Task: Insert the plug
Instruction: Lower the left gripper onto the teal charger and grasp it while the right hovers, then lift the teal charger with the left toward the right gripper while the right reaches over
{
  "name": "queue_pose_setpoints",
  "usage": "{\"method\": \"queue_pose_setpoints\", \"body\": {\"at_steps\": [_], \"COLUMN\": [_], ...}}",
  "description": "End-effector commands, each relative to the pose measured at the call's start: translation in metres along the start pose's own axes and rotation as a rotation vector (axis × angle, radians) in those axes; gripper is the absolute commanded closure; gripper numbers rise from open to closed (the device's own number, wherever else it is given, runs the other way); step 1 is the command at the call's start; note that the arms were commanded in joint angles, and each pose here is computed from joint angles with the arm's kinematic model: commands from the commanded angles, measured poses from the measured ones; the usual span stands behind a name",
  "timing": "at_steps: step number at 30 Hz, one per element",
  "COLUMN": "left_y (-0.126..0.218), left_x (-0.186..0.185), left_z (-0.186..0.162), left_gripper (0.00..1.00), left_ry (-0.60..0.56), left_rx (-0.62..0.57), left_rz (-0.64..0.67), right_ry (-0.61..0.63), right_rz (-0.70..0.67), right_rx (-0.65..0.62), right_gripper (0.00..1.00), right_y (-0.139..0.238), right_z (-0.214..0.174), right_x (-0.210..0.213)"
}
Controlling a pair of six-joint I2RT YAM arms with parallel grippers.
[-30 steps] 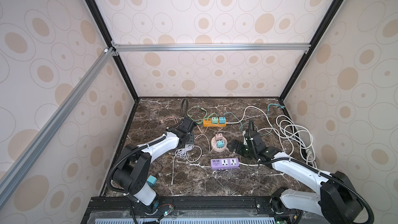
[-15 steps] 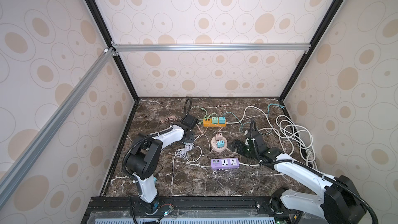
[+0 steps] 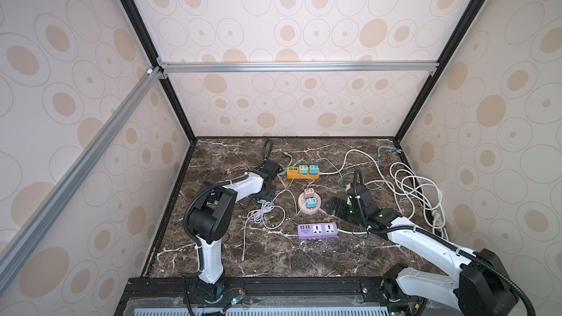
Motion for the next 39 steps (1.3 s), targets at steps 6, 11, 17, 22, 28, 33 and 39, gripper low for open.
{"method": "queue_pose_setpoints", "body": {"at_steps": [6, 11, 17, 22, 28, 33, 39], "left_y": [0.048, 0.088, 0.138, 0.177, 0.206, 0.210, 0.215], "left_x": [0.014, 0.020, 0.025, 0.028, 0.032, 0.045, 0.057], "left_z": [0.008, 0.001, -0.008, -0.006, -0.004, -0.013, -0.030], "left_gripper": [1.00, 1.00, 1.00, 1.00, 1.00, 1.00, 1.00], "left_ry": [0.020, 0.077, 0.191, 0.351, 0.591, 0.890, 1.203], "left_rx": [-0.129, -0.251, -0.422, -0.573, -0.738, -0.723, -0.634], "left_rz": [-0.013, -0.073, -0.186, -0.309, -0.477, -0.515, -0.532], "right_ry": [0.061, 0.094, 0.222, 0.337, 0.513, 0.661, 0.966], "right_rz": [0.079, 0.134, 0.230, 0.360, 0.556, 0.698, 0.843], "right_rx": [-0.035, -0.101, -0.181, -0.218, -0.247, -0.275, -0.363], "right_gripper": [0.00, 0.01, 0.01, 0.01, 0.03, 0.04, 0.08], "right_y": [0.013, 0.022, 0.033, 0.036, 0.041, 0.047, 0.062], "right_z": [0.008, 0.013, 0.007, -0.003, -0.023, -0.048, -0.091], "right_x": [0.018, 0.032, 0.064, 0.096, 0.142, 0.171, 0.199]}}
Point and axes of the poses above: each gripper's point midway between its finger pads, its own y axis back along the fingers, its own x axis along the line the jaws close on, z = x × y, the point moved 6 cm from there along y, back along the fingers, and after that the axes turned 8 degrees about -y, right-handed, at the moved point
